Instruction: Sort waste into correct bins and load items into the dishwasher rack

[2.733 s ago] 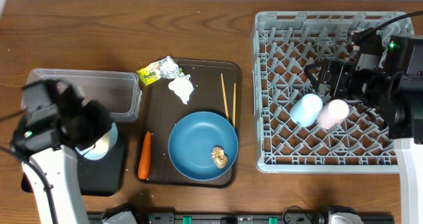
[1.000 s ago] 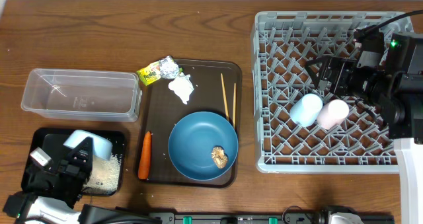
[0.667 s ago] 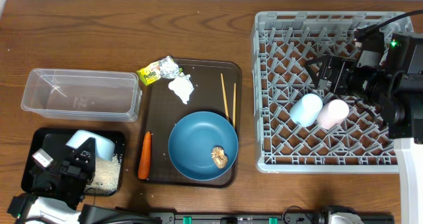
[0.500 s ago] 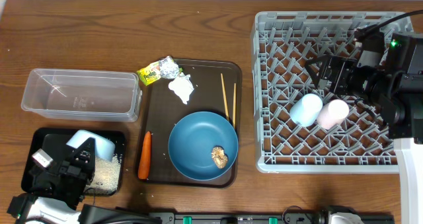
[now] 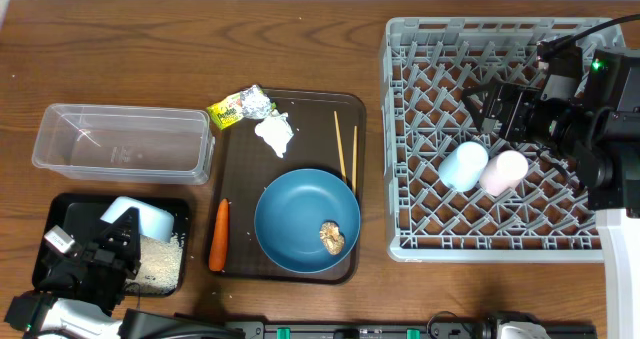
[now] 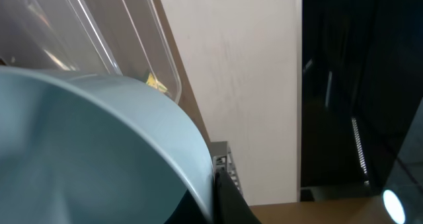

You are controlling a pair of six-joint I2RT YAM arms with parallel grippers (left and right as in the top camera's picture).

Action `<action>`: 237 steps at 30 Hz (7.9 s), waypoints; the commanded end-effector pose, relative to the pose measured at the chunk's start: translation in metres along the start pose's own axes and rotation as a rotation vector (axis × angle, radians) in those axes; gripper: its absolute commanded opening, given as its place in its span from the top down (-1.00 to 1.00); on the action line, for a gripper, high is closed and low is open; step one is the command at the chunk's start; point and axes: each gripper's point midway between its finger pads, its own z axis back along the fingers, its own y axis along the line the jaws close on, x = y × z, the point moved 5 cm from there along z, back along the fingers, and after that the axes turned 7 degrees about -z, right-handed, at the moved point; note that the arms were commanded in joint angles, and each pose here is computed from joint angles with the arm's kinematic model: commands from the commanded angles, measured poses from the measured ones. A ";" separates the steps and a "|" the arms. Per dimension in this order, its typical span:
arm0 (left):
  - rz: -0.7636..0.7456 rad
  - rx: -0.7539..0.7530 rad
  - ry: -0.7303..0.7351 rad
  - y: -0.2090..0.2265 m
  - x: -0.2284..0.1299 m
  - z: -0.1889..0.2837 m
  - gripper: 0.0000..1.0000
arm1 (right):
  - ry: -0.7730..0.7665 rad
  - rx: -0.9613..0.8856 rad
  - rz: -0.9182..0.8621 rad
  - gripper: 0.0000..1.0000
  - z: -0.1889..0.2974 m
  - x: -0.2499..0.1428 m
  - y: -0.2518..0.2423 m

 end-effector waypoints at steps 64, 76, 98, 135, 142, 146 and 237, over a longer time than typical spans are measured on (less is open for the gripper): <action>-0.246 -0.718 0.885 -0.189 -0.364 -0.310 0.88 | -0.060 -0.353 -0.291 -0.75 0.025 0.001 -0.074; -0.182 -0.700 0.912 -0.167 -0.373 -0.314 0.87 | -0.044 -0.359 -0.294 -0.76 0.025 -0.002 -0.074; -0.149 -0.701 0.964 -0.171 -0.379 -0.309 0.86 | -0.034 -0.362 -0.297 -0.78 0.025 -0.004 -0.075; -0.672 0.220 1.019 -0.071 -0.233 -0.278 -0.29 | -0.027 -0.364 -0.299 -0.84 0.026 -0.006 -0.075; -0.923 0.553 0.947 -0.071 -0.179 -0.224 -0.31 | -0.019 -0.343 -0.208 -0.84 0.024 -0.003 -0.072; -1.014 0.681 0.934 -0.066 -0.162 -0.206 -0.30 | -0.012 -0.317 -0.210 -0.83 0.023 -0.004 -0.069; -0.944 0.512 0.620 -0.164 -0.150 -0.083 0.87 | -0.016 -0.298 -0.211 -0.86 0.022 -0.002 -0.067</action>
